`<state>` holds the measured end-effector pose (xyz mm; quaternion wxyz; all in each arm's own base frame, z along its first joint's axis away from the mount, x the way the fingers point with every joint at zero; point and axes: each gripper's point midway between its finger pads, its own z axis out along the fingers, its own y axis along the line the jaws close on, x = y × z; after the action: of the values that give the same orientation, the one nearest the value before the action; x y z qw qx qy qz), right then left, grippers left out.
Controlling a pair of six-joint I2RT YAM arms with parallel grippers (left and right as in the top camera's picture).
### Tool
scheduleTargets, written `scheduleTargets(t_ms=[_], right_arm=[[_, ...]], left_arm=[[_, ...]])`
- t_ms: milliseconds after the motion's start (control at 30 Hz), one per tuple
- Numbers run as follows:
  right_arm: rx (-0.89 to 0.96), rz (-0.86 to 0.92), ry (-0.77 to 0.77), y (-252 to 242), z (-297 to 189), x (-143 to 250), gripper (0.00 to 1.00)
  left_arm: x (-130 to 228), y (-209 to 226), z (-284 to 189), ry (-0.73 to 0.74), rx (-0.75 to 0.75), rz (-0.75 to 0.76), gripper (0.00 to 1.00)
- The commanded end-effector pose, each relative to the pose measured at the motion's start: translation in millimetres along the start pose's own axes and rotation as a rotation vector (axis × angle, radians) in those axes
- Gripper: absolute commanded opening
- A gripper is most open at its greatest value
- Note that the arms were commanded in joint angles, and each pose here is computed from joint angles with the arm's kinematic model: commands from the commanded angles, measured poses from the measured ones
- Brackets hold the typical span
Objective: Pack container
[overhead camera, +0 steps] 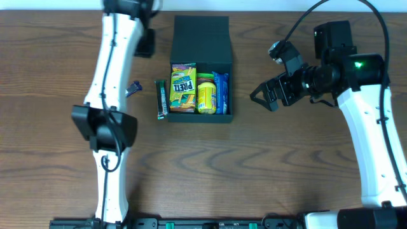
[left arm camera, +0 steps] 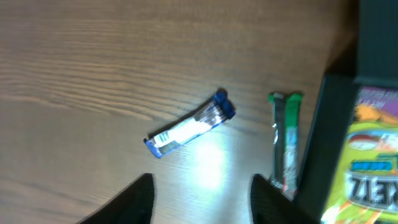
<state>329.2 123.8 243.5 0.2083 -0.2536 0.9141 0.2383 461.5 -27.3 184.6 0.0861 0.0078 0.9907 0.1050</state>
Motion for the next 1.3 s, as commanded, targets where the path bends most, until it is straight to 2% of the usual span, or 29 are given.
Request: scheduleTargets(t_ms=[0, 133, 333, 533, 600, 867, 1167, 1267], right_arm=[[-0.004, -0.033, -0.022, 4.3, -5.6, -4.1, 0.99], [0.016, -0.032, -0.015, 0.8, -5.6, -3.0, 0.99], [0.042, -0.026, -0.004, -3.6, -5.7, -0.9, 0.99], [0.041, -0.026, -0.003, -3.5, -5.7, -0.7, 0.99], [0.042, -0.026, -0.004, -3.6, -5.7, -0.8, 0.99], [0.041, -0.026, -0.003, -3.5, -5.7, -0.7, 0.99], [0.041, -0.026, -0.004, -3.5, -5.7, -0.8, 0.99], [0.041, -0.026, -0.004, -3.5, -5.7, -0.8, 0.99]], left_arm=[[7.4, 4.1, 7.1, 0.037, 0.169, 0.166, 0.56], [15.9, 7.3, 21.0, 0.089, 0.194, 0.161, 0.58], [38.6, -38.9, 63.3, 0.204, 0.228, 0.223, 0.56], [58.9, -68.1, 101.0, 0.278, 0.259, 0.163, 0.54], [61.9, -79.7, 106.5, 0.285, 0.302, 0.146, 0.53], [65.2, -101.0, 133.6, 0.269, 0.253, 0.049, 0.53], [48.2, -103.2, 144.4, 0.199, 0.219, -0.050, 0.64], [51.2, -104.9, 149.1, 0.208, 0.217, -0.059, 0.63]])
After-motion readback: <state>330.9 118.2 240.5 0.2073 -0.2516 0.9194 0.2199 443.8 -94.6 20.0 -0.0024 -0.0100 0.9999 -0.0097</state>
